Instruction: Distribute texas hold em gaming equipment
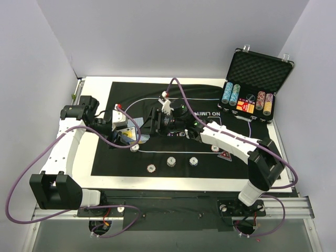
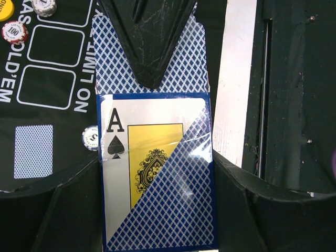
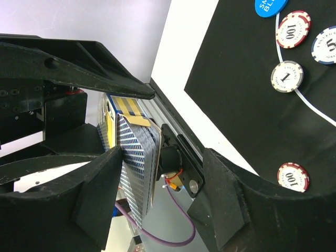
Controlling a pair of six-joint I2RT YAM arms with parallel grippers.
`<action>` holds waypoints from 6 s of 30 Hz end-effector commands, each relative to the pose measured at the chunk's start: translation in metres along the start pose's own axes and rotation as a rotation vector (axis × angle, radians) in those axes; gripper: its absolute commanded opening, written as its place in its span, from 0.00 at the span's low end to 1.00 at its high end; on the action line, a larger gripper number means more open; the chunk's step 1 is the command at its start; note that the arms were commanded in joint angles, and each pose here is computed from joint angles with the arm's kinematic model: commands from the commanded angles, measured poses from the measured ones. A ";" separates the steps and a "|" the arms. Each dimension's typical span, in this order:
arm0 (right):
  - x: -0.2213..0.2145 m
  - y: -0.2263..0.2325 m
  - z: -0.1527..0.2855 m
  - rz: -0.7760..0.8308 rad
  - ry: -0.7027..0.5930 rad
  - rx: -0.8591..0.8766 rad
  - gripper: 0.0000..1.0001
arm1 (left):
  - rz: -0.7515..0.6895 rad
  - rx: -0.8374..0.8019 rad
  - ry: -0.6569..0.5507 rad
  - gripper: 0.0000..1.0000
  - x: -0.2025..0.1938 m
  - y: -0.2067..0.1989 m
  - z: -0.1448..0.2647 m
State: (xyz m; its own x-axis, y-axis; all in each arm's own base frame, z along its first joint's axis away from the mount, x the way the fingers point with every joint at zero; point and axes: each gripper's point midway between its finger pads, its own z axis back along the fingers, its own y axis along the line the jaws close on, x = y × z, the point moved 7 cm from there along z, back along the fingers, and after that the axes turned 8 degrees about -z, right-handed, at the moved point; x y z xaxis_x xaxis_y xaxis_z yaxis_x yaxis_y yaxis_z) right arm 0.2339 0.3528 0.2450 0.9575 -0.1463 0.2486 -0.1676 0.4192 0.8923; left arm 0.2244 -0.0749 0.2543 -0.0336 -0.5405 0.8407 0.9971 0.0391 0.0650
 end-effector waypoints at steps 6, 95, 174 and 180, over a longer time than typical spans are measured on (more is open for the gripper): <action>0.007 0.009 0.018 0.014 -0.055 0.055 0.54 | 0.074 -0.063 -0.066 0.00 0.014 -0.027 0.005; 0.241 -0.178 0.067 -0.246 -0.518 -0.340 0.00 | 0.103 -0.042 -0.070 0.00 0.017 -0.014 0.005; -0.001 0.028 0.012 0.071 -0.039 -0.005 0.65 | 0.090 -0.058 -0.064 0.00 0.012 -0.035 0.004; -0.003 0.023 0.015 0.052 -0.042 -0.004 0.54 | 0.093 -0.060 -0.071 0.00 0.013 -0.034 0.004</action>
State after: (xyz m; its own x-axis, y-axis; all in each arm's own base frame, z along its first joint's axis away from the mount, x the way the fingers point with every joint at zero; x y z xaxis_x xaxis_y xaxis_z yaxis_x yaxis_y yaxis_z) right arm 0.2228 0.3479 0.2543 0.9470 -0.1433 0.2875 -0.1855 0.4867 0.8536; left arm 0.2158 -0.0753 0.2553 -0.0368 -0.5336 0.8450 0.9967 0.0412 0.0695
